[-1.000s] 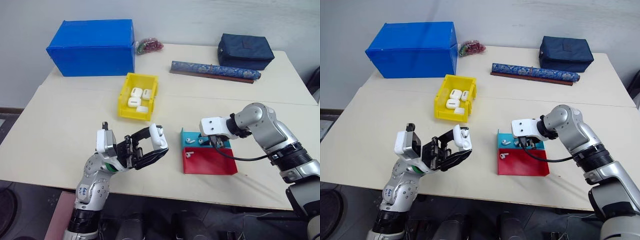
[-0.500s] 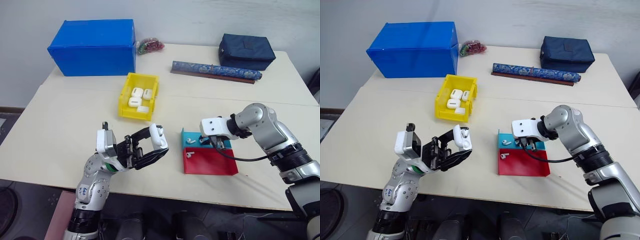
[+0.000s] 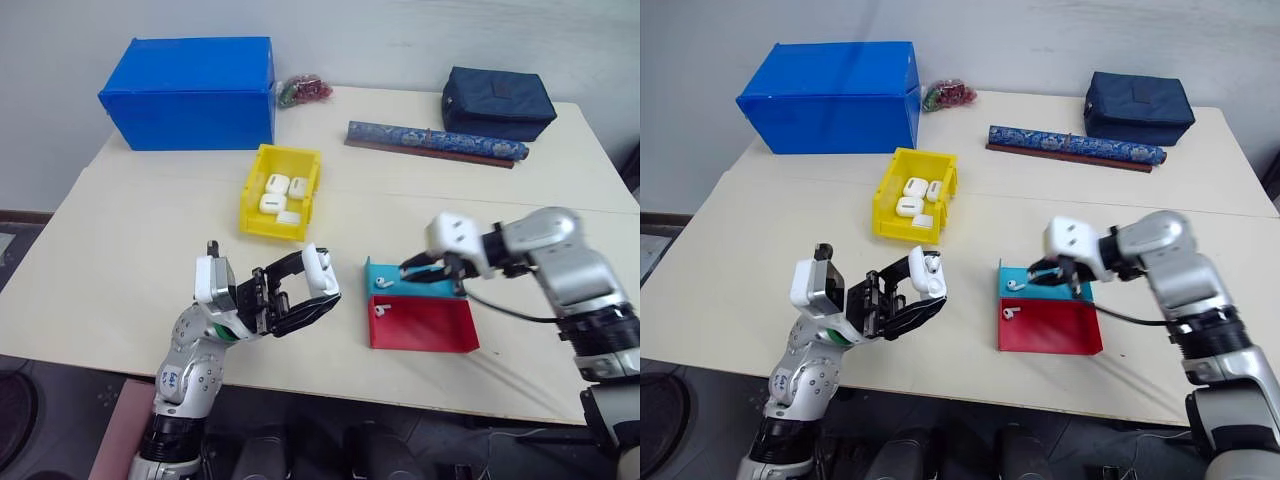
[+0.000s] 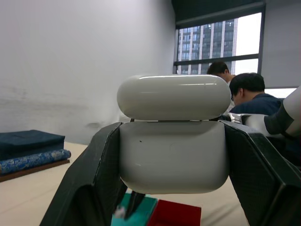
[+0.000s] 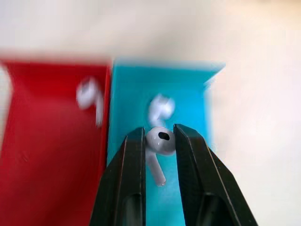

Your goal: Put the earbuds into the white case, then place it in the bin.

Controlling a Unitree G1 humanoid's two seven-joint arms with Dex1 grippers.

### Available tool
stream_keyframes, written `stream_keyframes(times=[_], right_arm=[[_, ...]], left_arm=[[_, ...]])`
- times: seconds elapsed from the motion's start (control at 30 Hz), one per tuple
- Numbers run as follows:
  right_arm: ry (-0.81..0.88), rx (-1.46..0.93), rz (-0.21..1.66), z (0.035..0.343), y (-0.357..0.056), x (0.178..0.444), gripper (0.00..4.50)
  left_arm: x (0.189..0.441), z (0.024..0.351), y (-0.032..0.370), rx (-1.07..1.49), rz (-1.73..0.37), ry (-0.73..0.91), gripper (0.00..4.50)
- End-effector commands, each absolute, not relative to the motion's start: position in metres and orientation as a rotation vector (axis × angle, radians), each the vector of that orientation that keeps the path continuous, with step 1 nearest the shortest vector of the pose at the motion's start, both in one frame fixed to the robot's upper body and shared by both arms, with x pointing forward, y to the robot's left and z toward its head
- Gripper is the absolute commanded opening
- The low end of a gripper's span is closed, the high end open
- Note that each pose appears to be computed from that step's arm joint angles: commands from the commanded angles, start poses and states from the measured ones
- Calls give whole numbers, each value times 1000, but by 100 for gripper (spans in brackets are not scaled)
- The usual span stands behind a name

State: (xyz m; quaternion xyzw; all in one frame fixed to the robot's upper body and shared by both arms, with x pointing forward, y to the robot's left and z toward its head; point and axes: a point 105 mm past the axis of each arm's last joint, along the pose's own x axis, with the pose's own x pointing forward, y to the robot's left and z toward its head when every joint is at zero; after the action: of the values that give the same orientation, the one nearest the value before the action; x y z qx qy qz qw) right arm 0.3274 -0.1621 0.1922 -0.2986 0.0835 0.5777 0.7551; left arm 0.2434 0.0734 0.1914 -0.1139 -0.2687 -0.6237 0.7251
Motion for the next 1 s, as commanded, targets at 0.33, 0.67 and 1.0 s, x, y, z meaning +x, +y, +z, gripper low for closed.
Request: stream_keyframes(times=[0.33, 0.67, 1.0], right_arm=[[-270, 482, 1463, 302, -126, 239, 46], [-280, 568, 1413, 284, -91, 227, 46], [-301, 557, 1375, 272, -86, 223, 46]], left_arm=[[253, 216, 48, -293, -1451, -728, 281], [253, 230, 35, -332, -1465, -781, 281], [248, 231, 27, -367, -1436, -802, 281]])
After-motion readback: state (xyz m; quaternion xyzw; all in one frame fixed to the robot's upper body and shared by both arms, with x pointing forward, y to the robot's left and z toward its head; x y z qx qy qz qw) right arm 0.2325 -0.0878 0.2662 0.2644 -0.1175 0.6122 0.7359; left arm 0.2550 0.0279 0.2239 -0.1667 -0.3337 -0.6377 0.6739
